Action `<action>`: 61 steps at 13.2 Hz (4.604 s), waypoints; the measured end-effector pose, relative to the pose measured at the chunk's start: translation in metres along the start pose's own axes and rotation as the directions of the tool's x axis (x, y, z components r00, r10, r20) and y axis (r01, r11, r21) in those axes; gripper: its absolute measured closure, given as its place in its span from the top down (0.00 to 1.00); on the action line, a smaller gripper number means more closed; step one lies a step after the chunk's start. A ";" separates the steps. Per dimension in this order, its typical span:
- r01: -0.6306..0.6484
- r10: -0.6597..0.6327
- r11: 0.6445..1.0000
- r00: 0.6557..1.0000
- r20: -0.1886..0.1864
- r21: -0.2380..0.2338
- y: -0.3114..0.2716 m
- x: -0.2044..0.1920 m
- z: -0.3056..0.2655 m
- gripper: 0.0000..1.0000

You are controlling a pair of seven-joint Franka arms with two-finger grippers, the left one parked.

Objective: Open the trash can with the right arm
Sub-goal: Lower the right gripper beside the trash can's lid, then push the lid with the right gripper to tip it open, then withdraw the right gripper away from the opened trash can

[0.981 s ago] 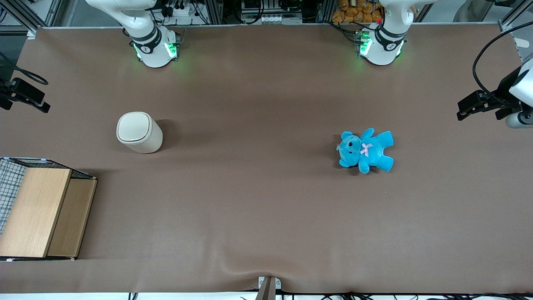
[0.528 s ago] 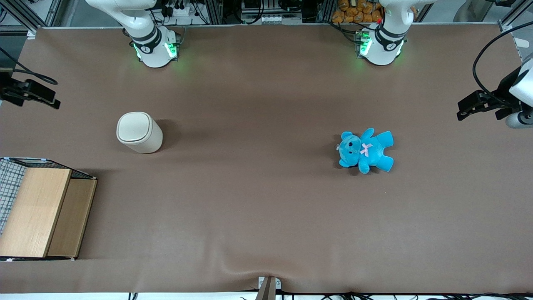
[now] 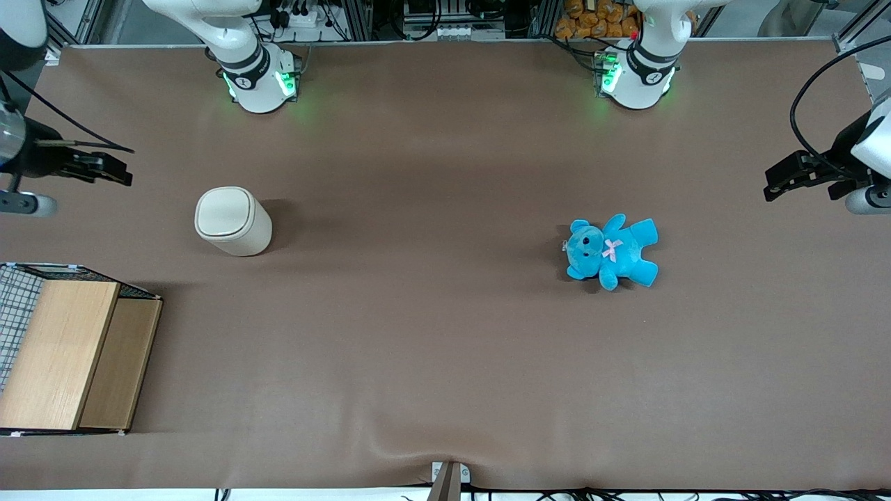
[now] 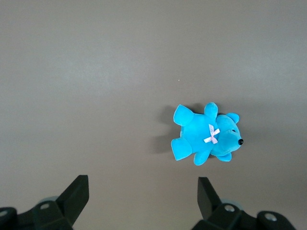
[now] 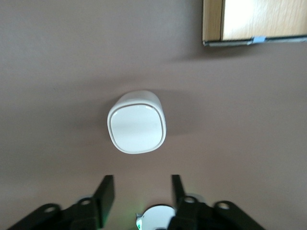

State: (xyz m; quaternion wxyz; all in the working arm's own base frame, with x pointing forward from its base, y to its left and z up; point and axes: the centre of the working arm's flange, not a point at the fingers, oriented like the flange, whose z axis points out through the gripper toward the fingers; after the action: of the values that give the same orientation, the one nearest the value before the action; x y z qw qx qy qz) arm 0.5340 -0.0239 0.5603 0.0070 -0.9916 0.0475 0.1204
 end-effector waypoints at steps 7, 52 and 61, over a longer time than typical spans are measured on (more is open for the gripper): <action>-0.006 0.006 1.000 0.999 0.041 0.000 0.004 0.003 0.086 0.01; -0.048 0.042 0.998 0.992 0.116 0.052 -0.011 0.012 0.173 0.01; -0.138 0.128 0.987 0.986 0.108 0.083 -0.099 0.003 0.092 0.56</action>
State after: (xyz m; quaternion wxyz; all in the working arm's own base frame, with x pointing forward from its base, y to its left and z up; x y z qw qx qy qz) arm 0.5244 0.0762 0.4705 0.0462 -0.9773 0.1186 0.1692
